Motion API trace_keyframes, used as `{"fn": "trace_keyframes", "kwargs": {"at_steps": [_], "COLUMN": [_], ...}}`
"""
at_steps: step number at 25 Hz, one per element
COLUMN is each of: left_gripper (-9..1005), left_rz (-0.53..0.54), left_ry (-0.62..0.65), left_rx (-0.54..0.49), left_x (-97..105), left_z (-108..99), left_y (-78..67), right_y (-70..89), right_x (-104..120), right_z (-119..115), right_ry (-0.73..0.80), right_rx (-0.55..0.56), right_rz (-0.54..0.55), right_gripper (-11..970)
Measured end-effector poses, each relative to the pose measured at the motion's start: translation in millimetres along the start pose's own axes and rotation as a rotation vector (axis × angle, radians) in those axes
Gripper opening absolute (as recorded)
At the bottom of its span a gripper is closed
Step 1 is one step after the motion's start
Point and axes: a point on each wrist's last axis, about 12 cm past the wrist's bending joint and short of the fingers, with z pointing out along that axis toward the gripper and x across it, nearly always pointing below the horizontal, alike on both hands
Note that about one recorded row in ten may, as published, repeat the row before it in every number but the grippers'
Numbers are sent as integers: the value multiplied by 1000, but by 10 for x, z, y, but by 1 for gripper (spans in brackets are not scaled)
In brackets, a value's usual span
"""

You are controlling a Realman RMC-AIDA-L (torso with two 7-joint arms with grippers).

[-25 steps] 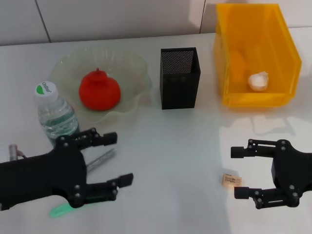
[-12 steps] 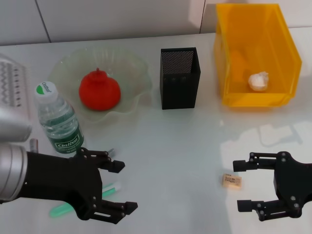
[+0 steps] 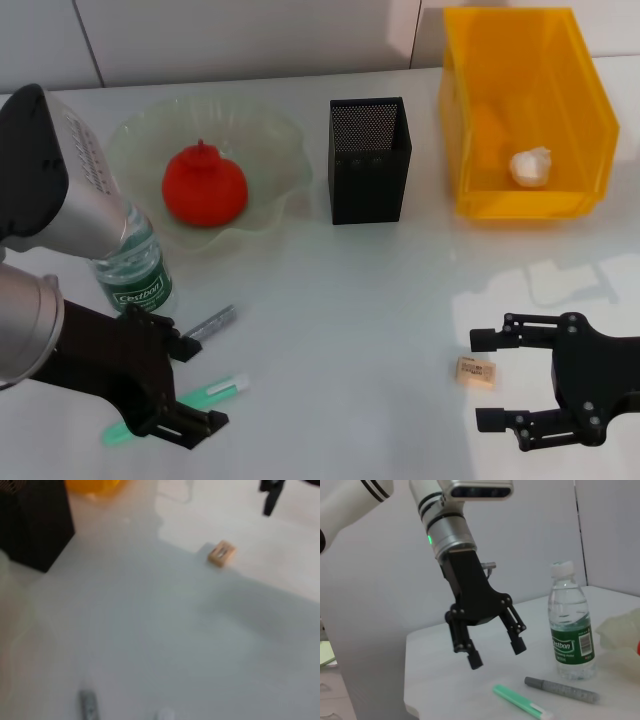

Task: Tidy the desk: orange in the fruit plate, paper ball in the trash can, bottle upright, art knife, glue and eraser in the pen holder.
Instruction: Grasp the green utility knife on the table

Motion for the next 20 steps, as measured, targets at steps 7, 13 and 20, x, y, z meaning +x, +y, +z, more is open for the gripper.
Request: {"fn": "trace_keyframes", "kwargs": {"at_steps": [7, 13, 20], "left_gripper": [811, 810, 810], "left_rz": [4, 39, 49], "left_ry": [53, 91, 181], "left_rx": [-24, 5, -19], "left_x": [-23, -75, -49], "left_z": [20, 80, 157], "left_y": [44, 6, -12], "right_y": [-7, -12, -13], "right_x": [-12, -17, -21], "right_z": [28, 34, 43], "right_ry": [-4, -6, -11], "right_rx": [-5, -4, -3], "right_rz": [-5, -10, -11], "right_gripper": [773, 772, 772]}}
